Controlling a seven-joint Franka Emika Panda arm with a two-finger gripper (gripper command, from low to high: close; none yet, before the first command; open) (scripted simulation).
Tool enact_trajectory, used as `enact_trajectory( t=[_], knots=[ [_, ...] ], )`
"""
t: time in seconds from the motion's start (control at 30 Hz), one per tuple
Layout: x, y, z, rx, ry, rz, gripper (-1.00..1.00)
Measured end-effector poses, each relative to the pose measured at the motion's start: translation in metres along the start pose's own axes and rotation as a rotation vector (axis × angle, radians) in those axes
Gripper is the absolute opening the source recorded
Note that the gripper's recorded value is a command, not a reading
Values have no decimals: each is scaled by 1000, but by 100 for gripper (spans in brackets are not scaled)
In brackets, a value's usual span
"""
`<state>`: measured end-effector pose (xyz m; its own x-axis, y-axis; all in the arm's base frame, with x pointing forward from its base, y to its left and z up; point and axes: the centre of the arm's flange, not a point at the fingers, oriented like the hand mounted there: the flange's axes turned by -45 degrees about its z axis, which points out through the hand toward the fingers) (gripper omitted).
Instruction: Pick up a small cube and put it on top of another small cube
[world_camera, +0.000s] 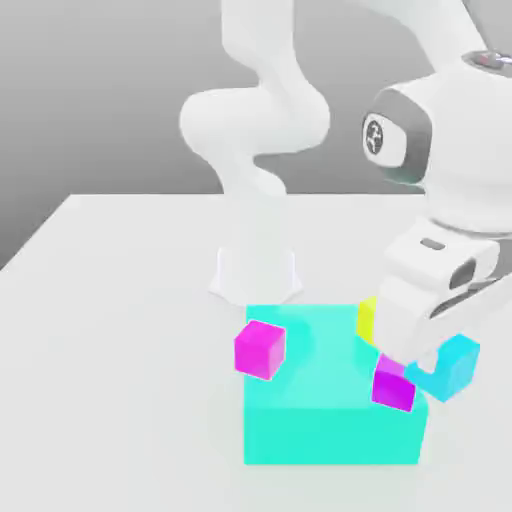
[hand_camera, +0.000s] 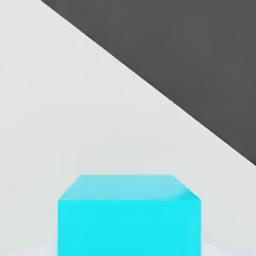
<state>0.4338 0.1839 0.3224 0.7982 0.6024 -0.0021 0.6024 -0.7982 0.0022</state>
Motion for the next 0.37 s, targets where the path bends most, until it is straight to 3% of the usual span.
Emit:
enact_trajectory(
  t=[0.1, 0.23, 0.27, 0.37],
  knots=[
    [-23, -2, -17, 5, 2, 8, -100],
    [-29, -3, 26, 4, 2, 11, -100],
    [-30, -3, 36, 4, 2, 11, 100],
    [-30, -2, 36, 4, 2, 12, 100]
  ],
)
